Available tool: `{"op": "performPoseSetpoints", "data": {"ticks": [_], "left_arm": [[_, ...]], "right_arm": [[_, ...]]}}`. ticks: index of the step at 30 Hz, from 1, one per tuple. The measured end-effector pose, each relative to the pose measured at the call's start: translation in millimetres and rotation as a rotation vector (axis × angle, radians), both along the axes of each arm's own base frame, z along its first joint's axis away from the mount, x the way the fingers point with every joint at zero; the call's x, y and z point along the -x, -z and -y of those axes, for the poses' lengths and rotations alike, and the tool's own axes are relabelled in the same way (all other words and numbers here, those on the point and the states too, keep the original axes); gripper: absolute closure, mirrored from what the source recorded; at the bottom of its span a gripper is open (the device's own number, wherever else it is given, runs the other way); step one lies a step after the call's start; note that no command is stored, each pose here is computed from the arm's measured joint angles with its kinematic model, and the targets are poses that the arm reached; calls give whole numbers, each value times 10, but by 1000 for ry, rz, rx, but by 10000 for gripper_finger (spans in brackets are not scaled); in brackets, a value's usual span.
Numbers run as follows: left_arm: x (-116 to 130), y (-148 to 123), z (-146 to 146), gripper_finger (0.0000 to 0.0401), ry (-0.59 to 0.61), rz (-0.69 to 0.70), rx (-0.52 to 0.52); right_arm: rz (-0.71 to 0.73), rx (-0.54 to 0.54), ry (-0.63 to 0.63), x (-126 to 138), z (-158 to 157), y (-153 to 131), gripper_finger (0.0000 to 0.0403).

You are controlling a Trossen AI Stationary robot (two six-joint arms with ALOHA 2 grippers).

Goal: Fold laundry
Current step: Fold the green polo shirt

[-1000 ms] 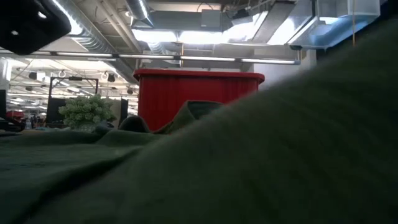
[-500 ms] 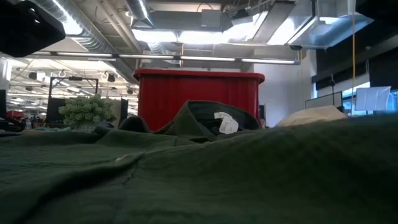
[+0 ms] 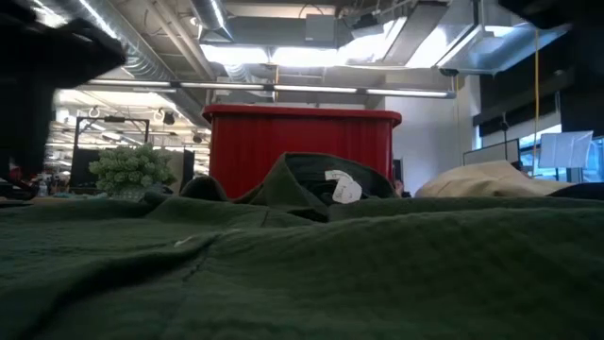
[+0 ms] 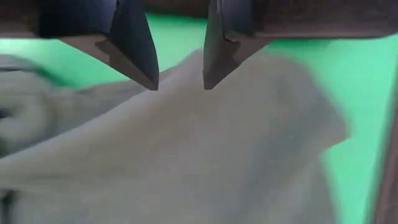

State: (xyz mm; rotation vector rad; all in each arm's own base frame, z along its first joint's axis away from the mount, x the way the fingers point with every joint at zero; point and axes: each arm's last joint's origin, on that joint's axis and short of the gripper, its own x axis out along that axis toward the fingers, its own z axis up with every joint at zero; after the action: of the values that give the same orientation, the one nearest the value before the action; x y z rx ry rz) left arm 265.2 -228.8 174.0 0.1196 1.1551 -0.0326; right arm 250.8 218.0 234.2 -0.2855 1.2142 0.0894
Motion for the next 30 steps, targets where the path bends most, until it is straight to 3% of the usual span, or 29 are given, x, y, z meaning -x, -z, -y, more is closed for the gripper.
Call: {"op": "performPoseSetpoints", "data": {"ticks": [5, 9, 15, 23, 30], "left_arm": [[-181, -40, -258, 234, 33, -3, -54], [-235, -261, -559, 253, 17, 14, -105], [-197, -671, -990, 273, -15, 213, -174], [-317, -380, -1620, 278, -74, 306, -94], [-468, -413, -2022, 272, -124, 434, -118]], "right_arm": [[34, 69, -19, -146, 162, -8, 290], [57, 76, -40, -236, 319, 66, 304], [106, 16, 0, -96, 745, 331, 324], [396, -159, 20, -36, 1059, 556, 331], [429, -118, 10, -38, 1080, 588, 331]]}}
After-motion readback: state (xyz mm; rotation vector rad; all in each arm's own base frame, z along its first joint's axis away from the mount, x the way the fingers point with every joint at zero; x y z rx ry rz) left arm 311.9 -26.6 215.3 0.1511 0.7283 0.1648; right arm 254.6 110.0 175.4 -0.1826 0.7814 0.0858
